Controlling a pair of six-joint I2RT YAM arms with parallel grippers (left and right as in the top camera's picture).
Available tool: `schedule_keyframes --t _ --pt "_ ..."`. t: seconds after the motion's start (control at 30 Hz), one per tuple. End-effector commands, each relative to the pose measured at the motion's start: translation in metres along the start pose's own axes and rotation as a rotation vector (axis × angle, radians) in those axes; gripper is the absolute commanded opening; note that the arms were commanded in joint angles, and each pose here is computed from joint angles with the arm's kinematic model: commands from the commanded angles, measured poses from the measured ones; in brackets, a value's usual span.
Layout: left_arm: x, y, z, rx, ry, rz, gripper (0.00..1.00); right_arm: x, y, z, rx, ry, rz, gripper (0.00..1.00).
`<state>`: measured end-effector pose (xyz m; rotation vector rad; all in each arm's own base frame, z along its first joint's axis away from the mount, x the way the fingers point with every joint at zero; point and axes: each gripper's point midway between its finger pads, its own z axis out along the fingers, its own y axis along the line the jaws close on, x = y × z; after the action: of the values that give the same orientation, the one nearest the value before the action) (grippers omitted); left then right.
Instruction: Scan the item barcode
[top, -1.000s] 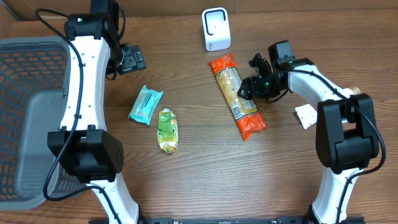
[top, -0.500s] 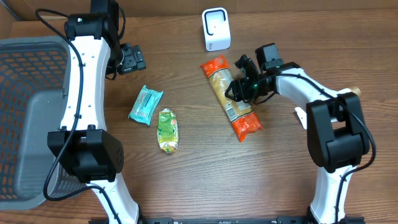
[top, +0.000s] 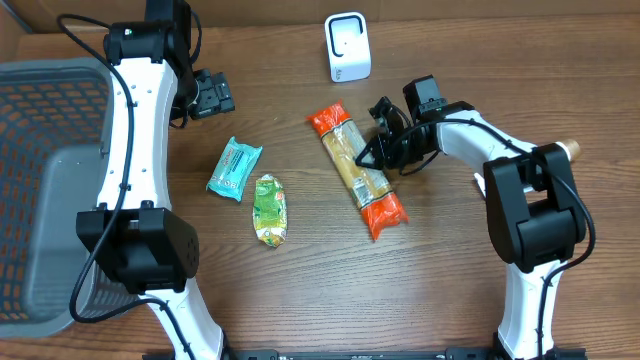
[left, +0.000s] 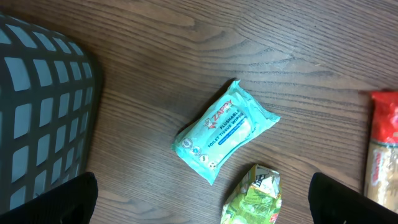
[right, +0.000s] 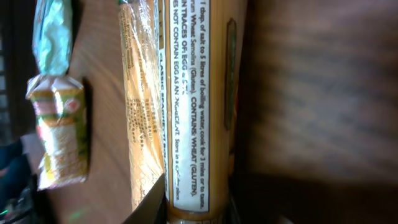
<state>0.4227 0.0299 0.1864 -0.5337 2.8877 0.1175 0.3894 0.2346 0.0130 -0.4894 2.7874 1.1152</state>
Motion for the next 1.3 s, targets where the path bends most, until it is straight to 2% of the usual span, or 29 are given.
schedule_keyframes --t 0.0,0.43,0.67,0.87,1.13,1.27 --pt "0.001 0.001 0.005 -0.013 0.011 0.021 1.00 0.017 0.000 0.010 -0.018 0.068 0.055 0.04" --pt "0.001 0.001 0.005 -0.013 0.011 0.021 1.00 -0.019 0.117 -0.092 -0.244 -0.142 -0.138 0.04" --pt "0.001 0.001 0.005 -0.013 0.011 0.021 0.99 -0.035 0.169 -0.174 -0.439 -0.295 -0.159 0.04" --pt "0.001 0.001 0.005 -0.013 0.011 0.021 1.00 -0.057 0.201 -0.240 -0.596 -0.392 -0.111 0.04" --pt "0.001 0.001 0.005 -0.013 0.011 0.021 1.00 -0.073 0.240 -0.286 -0.677 -0.495 -0.183 0.04" --pt "0.001 0.001 0.005 -0.013 0.011 0.021 1.00 -0.075 0.245 -0.291 -0.685 -0.512 -0.209 0.04"
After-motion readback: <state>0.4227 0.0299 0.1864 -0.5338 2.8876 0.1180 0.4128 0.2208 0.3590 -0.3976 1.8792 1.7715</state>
